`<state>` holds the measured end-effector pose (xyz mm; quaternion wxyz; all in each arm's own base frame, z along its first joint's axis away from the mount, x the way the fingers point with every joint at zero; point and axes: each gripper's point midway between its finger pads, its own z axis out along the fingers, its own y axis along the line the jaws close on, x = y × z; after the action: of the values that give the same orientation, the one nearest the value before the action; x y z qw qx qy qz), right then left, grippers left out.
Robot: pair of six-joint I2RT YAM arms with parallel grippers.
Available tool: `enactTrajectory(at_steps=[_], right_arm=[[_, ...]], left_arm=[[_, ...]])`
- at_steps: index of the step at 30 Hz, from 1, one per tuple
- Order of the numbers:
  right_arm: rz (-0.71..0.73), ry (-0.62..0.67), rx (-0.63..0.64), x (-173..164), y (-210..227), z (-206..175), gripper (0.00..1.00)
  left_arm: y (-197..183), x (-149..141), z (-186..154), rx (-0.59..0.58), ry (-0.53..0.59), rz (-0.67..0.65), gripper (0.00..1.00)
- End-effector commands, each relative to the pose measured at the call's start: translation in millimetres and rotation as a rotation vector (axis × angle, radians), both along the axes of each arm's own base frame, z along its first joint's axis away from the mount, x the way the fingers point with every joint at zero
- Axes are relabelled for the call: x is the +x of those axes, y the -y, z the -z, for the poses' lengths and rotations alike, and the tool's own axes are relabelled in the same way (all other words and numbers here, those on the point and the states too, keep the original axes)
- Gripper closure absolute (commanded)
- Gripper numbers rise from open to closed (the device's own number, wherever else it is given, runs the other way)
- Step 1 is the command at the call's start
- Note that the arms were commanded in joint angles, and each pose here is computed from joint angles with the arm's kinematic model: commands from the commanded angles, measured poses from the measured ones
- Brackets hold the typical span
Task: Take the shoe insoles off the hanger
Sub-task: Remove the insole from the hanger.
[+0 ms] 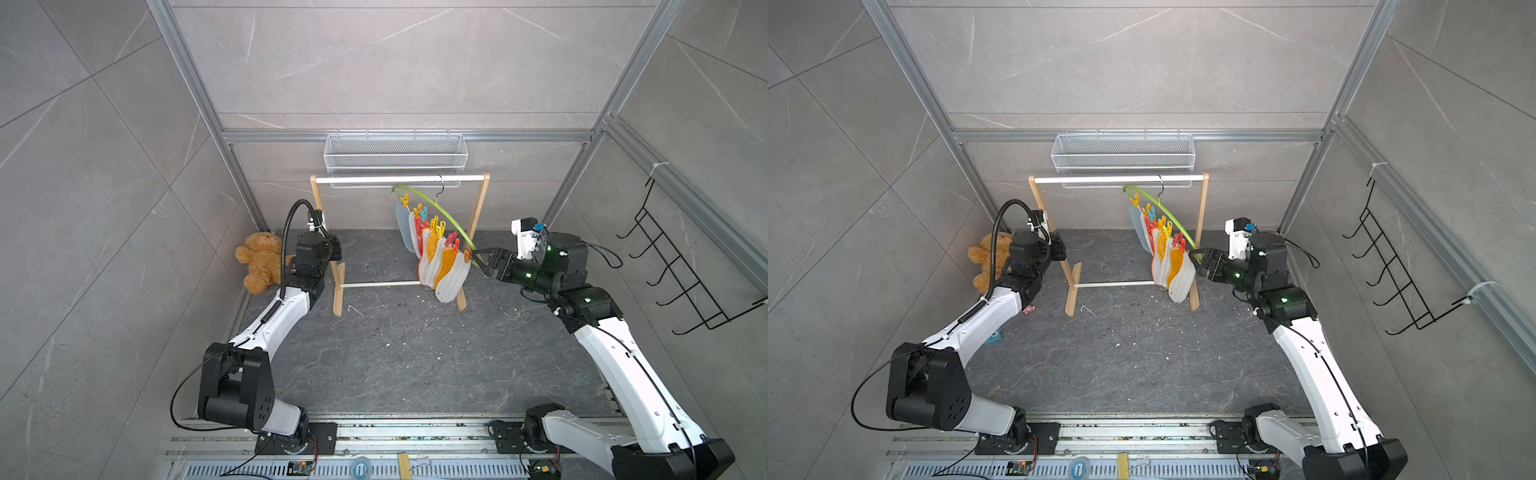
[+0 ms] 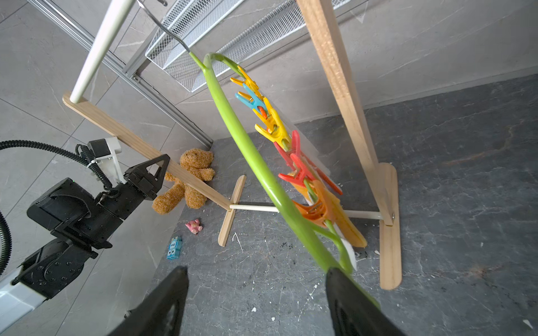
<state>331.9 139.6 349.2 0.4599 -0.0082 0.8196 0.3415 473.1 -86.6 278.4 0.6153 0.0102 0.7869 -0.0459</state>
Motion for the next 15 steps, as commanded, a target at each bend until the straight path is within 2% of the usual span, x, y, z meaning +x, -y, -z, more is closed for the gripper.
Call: enactTrajectory(at_steps=[1, 5, 8, 9, 12, 15], right_arm=[[-0.009, 0.038, -0.026, 1, -1, -12, 0.23], [0.012, 0.052, -0.060, 1, 5, -18, 0.23], [0.057, 0.065, -0.092, 3, 13, -22, 0.20], [0.079, 0.068, -0.106, 5, 17, -22, 0.19], [0.104, 0.069, -0.123, 8, 22, -24, 0.15], [0.066, 0.046, -0.100, 11, 14, -20, 0.14]], left_arm=[[23, -4, 24, -0.090, -0.106, 0.089, 1.00], [12, -8, 23, -0.088, -0.122, 0.029, 0.50], [5, -17, 18, -0.095, -0.103, 0.000, 0.28], [2, -21, 16, -0.099, -0.097, -0.010, 0.23], [-5, -35, 8, -0.108, -0.073, -0.031, 0.21], [-14, -55, 0, -0.127, -0.049, -0.058, 0.21]])
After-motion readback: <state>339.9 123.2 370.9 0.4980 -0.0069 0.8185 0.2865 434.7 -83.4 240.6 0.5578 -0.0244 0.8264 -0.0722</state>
